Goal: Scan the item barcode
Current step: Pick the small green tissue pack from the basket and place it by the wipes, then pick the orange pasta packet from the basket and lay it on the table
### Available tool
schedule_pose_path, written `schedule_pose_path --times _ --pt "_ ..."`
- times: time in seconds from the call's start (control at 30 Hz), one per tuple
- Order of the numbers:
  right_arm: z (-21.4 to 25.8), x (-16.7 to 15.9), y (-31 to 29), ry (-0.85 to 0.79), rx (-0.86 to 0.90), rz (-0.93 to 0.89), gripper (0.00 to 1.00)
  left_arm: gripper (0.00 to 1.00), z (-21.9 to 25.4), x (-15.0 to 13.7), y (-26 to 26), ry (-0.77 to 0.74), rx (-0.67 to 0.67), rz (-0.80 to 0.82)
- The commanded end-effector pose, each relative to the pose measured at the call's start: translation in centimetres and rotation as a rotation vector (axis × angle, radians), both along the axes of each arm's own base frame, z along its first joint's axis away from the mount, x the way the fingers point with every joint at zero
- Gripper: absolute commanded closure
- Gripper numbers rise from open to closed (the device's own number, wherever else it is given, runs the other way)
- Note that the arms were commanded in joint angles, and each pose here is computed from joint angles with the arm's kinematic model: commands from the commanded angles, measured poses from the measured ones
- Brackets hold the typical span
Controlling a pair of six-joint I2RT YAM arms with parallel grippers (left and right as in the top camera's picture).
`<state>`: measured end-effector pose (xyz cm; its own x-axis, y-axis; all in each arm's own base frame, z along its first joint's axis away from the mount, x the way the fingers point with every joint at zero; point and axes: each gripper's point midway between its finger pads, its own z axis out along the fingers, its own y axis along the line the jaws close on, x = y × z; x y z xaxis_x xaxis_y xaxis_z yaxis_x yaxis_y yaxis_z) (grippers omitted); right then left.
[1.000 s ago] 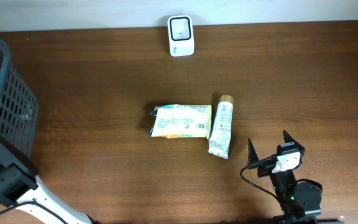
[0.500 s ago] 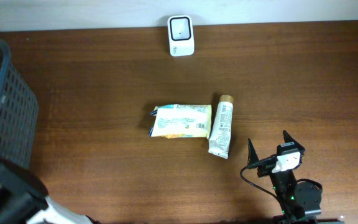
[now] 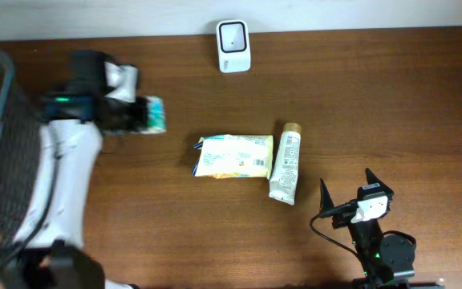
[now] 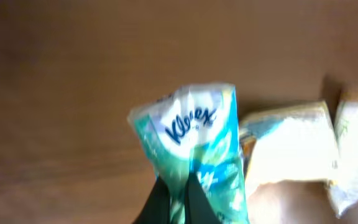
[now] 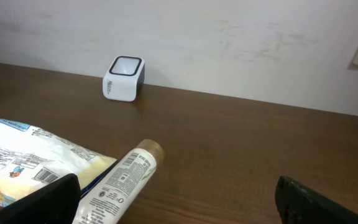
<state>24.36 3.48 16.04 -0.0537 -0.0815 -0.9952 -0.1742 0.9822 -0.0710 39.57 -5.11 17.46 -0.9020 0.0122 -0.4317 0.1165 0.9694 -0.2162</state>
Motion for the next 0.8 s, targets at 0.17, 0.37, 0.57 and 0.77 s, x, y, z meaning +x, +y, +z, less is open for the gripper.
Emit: schedule_pose_path --times 0.17,0.37,0.57,0.77 --pt "-0.3 0.0 -0.1 0.006 0.007 -0.002 0.02 0.74 -13.8 -2.4 -6.7 0.268 0.089 -0.213" --pt "-0.3 0.0 -0.1 0.006 0.007 -0.002 0.01 0.01 -9.2 0.2 -4.7 0.201 0.19 -0.107" --pt "-0.3 0.0 -0.1 0.006 0.007 -0.002 0.02 0.01 12.1 4.4 -0.8 -0.234 0.241 0.053" --pt "-0.3 0.0 -0.1 0.006 0.007 -0.002 0.02 0.01 25.0 0.8 12.5 -0.515 0.259 0.436"
